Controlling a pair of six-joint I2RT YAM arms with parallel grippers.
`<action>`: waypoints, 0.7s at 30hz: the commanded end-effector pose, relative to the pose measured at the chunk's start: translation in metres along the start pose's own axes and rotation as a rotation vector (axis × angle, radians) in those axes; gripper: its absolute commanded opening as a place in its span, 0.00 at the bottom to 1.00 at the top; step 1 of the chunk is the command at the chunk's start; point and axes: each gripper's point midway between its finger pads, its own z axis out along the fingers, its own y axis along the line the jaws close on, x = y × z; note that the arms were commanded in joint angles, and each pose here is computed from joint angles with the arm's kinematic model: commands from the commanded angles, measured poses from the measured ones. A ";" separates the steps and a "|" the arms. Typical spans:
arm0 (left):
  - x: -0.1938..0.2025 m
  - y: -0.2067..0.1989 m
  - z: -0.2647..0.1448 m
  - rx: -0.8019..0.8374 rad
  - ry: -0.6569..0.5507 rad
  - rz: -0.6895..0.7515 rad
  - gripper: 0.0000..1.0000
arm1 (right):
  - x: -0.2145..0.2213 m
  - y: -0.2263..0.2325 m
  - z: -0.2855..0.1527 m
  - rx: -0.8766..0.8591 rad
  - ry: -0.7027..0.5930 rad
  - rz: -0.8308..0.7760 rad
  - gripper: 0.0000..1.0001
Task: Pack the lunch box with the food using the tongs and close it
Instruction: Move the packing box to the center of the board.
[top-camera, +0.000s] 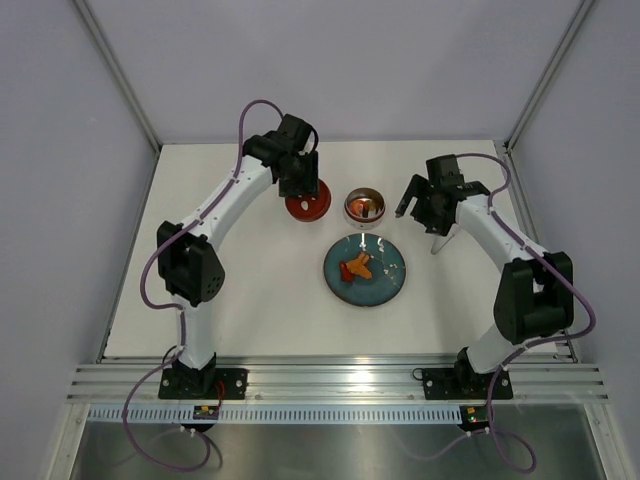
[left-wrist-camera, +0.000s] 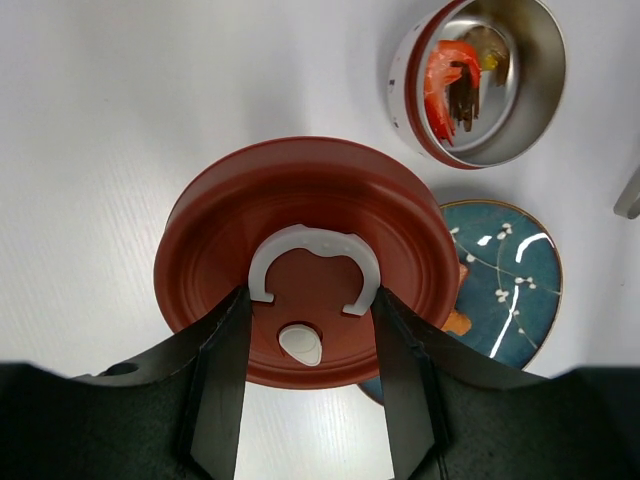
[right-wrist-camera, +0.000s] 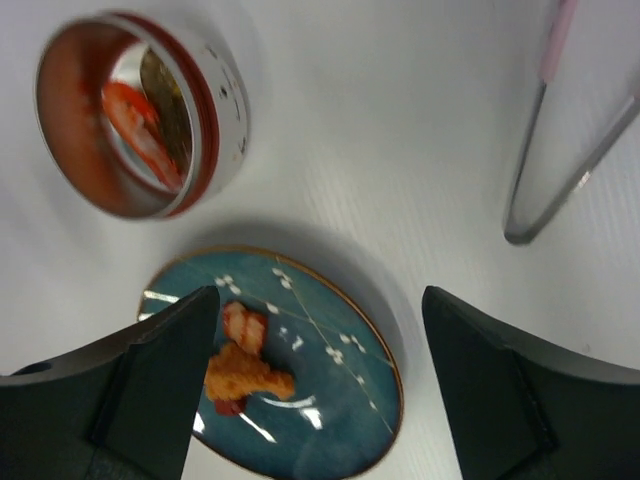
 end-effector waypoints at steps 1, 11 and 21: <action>-0.013 -0.020 -0.010 0.062 -0.029 0.018 0.00 | -0.038 0.017 0.023 -0.067 -0.005 0.086 0.88; -0.014 -0.024 -0.010 0.075 -0.029 0.027 0.00 | -0.097 0.035 0.108 -0.022 0.051 0.174 0.00; -0.011 -0.026 -0.004 0.091 -0.009 0.035 0.00 | -0.088 0.073 0.145 -0.112 0.135 0.138 0.00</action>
